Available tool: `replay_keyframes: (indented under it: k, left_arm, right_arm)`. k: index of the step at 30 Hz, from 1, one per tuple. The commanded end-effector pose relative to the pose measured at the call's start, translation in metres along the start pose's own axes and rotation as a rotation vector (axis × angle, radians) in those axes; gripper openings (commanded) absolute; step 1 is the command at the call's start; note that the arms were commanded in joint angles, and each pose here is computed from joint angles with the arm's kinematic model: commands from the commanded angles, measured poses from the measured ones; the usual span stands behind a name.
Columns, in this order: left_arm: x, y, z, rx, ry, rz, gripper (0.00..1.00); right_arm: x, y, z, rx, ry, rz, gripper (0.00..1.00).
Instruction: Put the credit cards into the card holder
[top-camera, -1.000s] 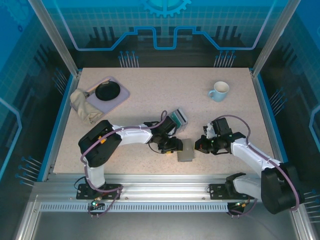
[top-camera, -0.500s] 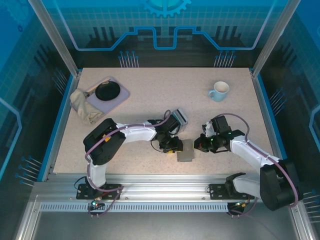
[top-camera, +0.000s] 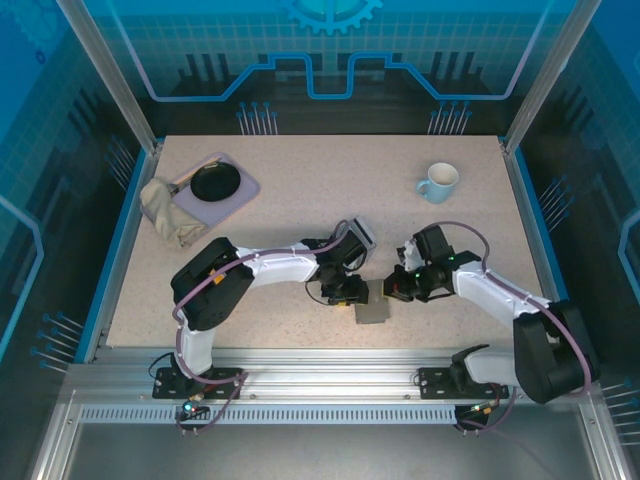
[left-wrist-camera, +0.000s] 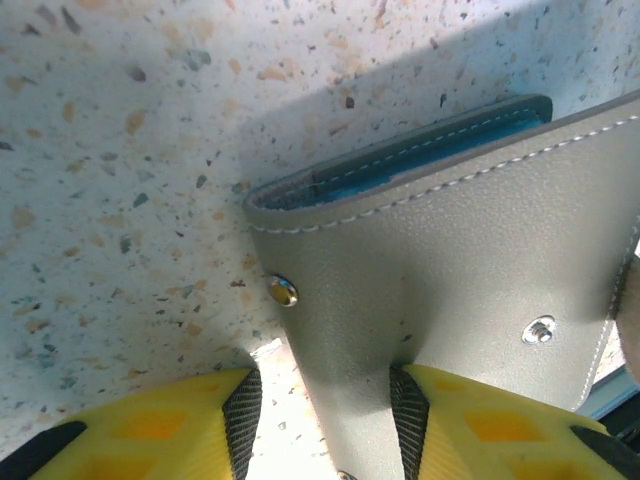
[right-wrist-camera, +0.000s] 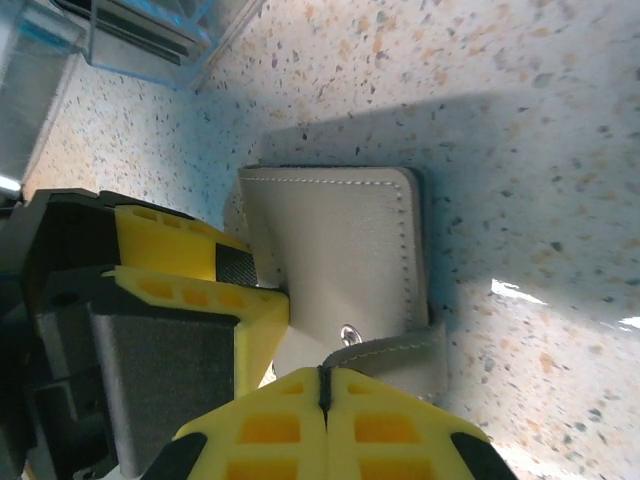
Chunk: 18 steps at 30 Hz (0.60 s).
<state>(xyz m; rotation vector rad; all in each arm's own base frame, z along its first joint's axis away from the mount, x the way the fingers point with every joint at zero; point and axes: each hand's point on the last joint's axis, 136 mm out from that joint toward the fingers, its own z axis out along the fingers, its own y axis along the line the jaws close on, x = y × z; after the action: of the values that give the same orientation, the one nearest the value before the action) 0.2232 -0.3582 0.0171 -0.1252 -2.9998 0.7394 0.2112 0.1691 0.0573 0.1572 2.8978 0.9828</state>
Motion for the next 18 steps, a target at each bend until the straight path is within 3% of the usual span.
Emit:
replay_keyframes:
  k: [1,18]
  left_arm:
    - [0.022,0.018,0.04,-0.068,0.068,0.032,0.43]
    - [0.02,0.01,0.036,-0.023,0.042,0.024,0.43]
  right_arm:
    - [-0.004,0.025,0.005,-0.079,0.019,-0.053,0.0]
    - [-0.001,0.013,0.025,-0.034,0.066,-0.026,0.0]
